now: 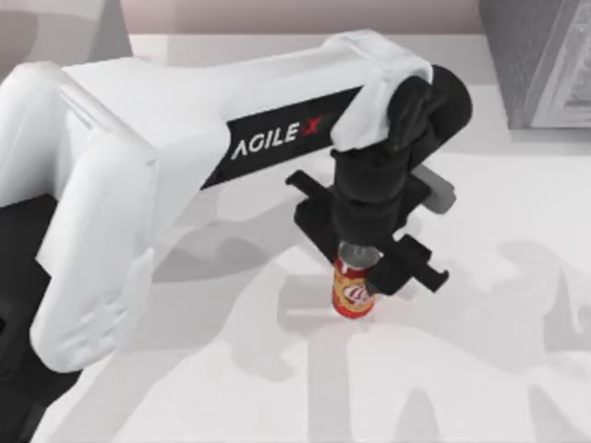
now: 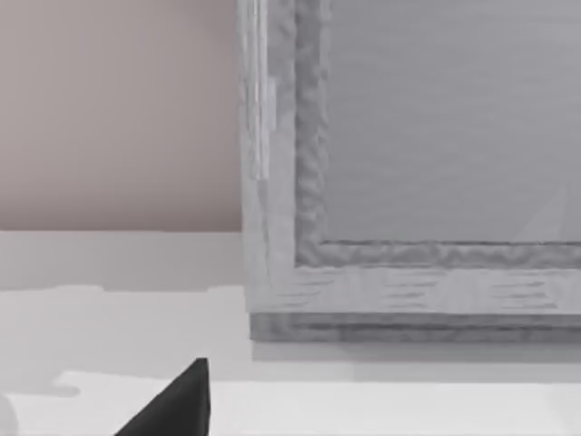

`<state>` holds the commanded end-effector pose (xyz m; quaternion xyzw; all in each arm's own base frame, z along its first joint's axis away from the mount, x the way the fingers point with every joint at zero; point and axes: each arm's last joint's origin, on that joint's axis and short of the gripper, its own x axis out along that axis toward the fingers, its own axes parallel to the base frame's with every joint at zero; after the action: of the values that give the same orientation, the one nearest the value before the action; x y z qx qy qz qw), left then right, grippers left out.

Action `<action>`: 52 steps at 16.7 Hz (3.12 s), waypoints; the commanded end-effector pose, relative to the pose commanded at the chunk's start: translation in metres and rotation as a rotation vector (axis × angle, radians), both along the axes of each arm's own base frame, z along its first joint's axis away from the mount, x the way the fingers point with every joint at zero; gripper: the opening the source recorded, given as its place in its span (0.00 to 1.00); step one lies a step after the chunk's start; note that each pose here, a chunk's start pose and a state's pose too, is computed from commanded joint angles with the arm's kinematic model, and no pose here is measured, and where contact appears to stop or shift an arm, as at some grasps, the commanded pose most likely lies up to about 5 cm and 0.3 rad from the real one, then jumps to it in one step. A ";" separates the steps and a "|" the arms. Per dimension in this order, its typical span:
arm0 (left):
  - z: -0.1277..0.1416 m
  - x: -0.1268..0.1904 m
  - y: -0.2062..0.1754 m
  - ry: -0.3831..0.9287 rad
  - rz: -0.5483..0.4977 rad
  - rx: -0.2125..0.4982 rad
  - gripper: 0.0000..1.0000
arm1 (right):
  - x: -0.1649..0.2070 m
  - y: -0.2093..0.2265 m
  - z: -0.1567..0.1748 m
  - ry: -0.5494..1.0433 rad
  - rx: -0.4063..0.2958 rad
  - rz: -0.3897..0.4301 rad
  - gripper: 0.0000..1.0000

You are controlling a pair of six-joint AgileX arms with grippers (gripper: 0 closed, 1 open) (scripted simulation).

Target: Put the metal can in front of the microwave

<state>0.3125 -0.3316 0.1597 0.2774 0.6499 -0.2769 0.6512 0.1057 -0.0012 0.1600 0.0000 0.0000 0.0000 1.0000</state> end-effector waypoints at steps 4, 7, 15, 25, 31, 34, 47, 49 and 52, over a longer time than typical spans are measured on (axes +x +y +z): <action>0.000 0.000 0.000 0.000 0.000 0.000 0.00 | 0.000 0.000 0.000 0.000 0.000 0.000 1.00; 0.001 0.000 0.000 0.001 0.000 0.000 0.00 | 0.000 0.000 0.000 0.000 0.000 0.000 1.00; 0.041 0.000 0.000 0.000 0.000 -0.001 0.00 | 0.000 0.000 0.000 0.000 0.000 0.000 1.00; 0.035 0.005 0.072 0.118 0.028 0.148 0.00 | 0.000 0.000 0.000 0.000 0.000 0.000 1.00; 0.041 -0.004 0.203 0.287 0.138 0.247 0.00 | 0.000 0.000 0.000 0.000 0.000 0.000 1.00; 0.043 -0.022 0.270 0.352 0.220 0.237 0.00 | 0.000 0.000 0.000 0.000 0.000 0.000 1.00; 0.044 -0.084 0.493 0.084 0.729 0.012 0.00 | 0.000 0.000 0.000 0.000 0.000 0.000 1.00; 0.048 -0.088 0.511 0.020 0.770 0.007 0.00 | 0.000 0.000 0.000 0.000 0.000 0.000 1.00; 0.050 -0.090 0.518 -0.006 0.786 0.006 0.00 | 0.000 0.000 0.000 0.000 0.000 0.000 1.00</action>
<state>0.2225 0.1868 0.2095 0.0103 0.7055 -0.0039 0.7087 0.1057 -0.0012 0.1600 0.0000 0.0000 0.0000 1.0000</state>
